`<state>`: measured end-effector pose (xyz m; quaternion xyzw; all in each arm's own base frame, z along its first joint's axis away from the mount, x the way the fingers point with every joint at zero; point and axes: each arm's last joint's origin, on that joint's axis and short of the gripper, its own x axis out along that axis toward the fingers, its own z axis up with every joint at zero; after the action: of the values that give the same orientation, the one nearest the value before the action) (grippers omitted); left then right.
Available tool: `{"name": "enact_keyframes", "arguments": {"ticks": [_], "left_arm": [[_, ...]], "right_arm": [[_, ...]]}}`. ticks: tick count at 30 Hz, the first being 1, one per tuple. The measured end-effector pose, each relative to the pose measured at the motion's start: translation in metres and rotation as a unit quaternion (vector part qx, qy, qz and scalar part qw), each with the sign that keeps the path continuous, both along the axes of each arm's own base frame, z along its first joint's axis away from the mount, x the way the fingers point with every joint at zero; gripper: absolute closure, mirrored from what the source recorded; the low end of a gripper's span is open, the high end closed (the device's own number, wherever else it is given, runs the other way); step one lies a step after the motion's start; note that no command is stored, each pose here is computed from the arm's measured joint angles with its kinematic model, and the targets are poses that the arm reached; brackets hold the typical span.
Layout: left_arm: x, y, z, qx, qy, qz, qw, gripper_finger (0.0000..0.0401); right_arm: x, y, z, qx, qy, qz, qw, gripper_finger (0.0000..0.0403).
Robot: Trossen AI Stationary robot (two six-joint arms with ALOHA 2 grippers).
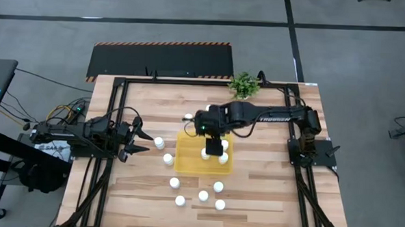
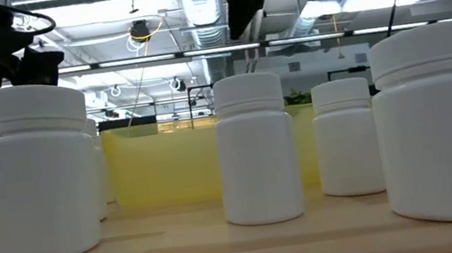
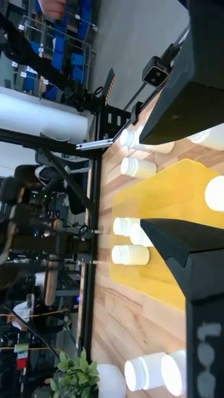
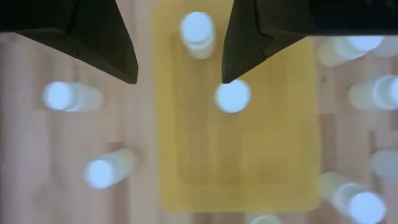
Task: Pick and place pill bottles into a basket
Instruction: Put the white pill bottle into the yellow bin
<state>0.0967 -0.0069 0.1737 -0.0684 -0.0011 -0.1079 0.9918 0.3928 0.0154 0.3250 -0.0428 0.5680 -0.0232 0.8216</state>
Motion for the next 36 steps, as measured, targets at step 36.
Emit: {"name": "enact_keyframes", "arguments": {"ticks": [36], "left_arm": [[0.000, 0.001, 0.001, 0.048, -0.016, 0.016, 0.999, 0.0207]], "right_arm": [[-0.015, -0.190, -0.012, -0.011, -0.047, -0.029, 0.998, 0.0166]]}}
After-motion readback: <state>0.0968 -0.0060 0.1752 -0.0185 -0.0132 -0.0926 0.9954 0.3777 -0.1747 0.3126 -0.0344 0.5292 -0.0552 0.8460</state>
